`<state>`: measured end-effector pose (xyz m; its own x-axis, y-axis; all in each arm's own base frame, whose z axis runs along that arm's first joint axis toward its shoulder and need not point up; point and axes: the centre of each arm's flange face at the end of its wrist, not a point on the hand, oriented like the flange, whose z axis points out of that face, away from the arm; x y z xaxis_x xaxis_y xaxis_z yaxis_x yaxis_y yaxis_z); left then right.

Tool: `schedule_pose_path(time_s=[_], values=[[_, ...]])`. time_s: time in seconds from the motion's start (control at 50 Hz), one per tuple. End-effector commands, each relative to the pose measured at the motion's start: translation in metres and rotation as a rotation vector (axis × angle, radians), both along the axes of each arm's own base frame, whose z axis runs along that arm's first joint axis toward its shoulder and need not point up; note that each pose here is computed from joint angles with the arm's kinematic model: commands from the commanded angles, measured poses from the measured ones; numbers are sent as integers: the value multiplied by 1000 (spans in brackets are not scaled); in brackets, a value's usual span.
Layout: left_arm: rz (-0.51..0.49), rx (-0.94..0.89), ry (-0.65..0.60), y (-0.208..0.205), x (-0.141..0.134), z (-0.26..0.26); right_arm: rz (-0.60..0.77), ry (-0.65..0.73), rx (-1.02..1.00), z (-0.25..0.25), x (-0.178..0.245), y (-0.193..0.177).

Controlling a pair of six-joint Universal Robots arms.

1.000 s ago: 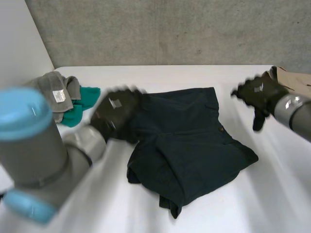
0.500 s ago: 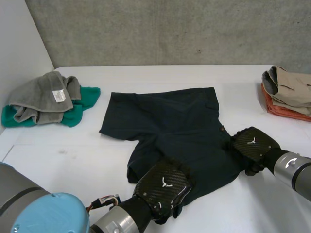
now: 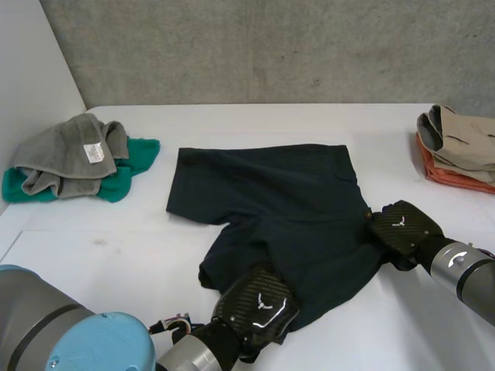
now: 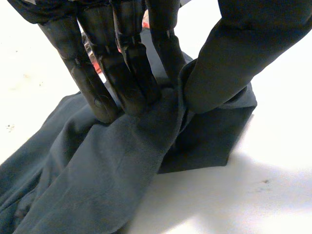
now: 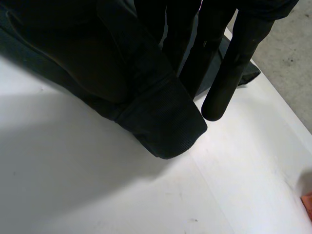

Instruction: Fold the laundry.

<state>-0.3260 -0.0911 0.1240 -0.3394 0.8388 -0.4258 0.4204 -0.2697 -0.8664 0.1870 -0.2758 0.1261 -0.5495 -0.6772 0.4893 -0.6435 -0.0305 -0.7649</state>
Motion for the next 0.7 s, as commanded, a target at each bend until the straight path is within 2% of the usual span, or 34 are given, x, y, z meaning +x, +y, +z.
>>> schedule_pose_path(time_s=[0.02,0.12,0.24,0.36,0.46,0.54,0.7], values=[[146,-83,50,-13,9,31,-63,19,-7,3,-6,-1],[226,-135,111,-13,27,71,-80,35,-51,39,-10,10],[282,-136,113,-3,58,112,-110,78,13,87,-24,31],[317,-75,133,-8,64,120,-82,140,57,102,-28,39],[363,-17,158,-22,65,116,-101,117,76,101,-26,31],[417,32,124,-45,62,97,-96,104,113,91,-15,24],[517,-70,214,-136,46,80,-142,102,-55,85,24,-24]])
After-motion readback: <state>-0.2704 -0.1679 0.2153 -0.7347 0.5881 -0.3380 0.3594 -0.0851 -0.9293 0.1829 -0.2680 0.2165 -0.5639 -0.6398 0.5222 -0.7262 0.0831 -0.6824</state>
